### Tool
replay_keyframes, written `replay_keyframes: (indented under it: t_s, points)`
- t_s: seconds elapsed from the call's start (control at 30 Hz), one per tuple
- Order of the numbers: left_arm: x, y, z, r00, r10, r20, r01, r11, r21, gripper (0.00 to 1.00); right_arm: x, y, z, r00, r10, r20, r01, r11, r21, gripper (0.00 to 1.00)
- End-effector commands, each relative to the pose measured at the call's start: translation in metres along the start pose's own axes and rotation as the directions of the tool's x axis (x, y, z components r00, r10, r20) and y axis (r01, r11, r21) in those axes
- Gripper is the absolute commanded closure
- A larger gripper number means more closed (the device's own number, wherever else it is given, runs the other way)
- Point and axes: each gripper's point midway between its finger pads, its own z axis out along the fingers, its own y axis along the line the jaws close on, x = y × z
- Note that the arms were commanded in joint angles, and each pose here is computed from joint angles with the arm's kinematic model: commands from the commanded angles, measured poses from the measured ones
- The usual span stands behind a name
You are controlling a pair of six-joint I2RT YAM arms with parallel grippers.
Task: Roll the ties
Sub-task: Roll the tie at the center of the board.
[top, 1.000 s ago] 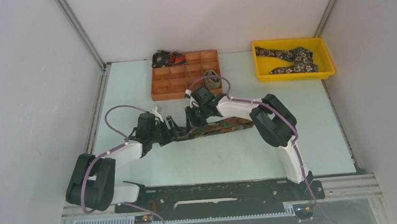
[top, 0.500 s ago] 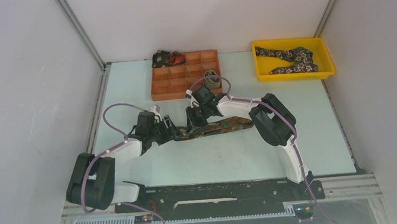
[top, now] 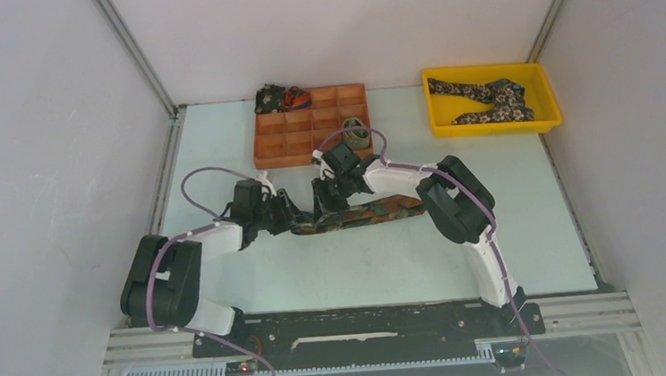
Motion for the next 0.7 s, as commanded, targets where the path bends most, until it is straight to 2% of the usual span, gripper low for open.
replay_keyframes:
  t_s: [0.0,0.13,0.43,0.67]
  points:
    - [0.001,-0.004,0.002,1.0,0.021,-0.016,-0.02,1.0,0.022,0.6,-0.011,-0.007,0.005,1.0,-0.013,0.022,0.012,0.999,0.03,0.75]
    - [0.001,-0.002,-0.002,0.999,0.038,-0.006,-0.038,0.999,-0.027,0.73,-0.015,-0.003,0.0,0.999,-0.017,0.029,0.017,1.0,0.027,0.75]
    - [0.003,-0.001,-0.007,0.994,0.108,-0.028,-0.111,0.975,-0.194,0.77,-0.034,0.004,-0.039,0.995,-0.045,0.083,0.043,0.999,0.026,0.73]
    - [-0.002,-0.004,-0.014,0.986,0.165,-0.032,-0.168,0.954,-0.249,0.8,-0.041,-0.041,-0.06,0.992,0.022,0.124,-0.034,0.994,0.104,0.71]
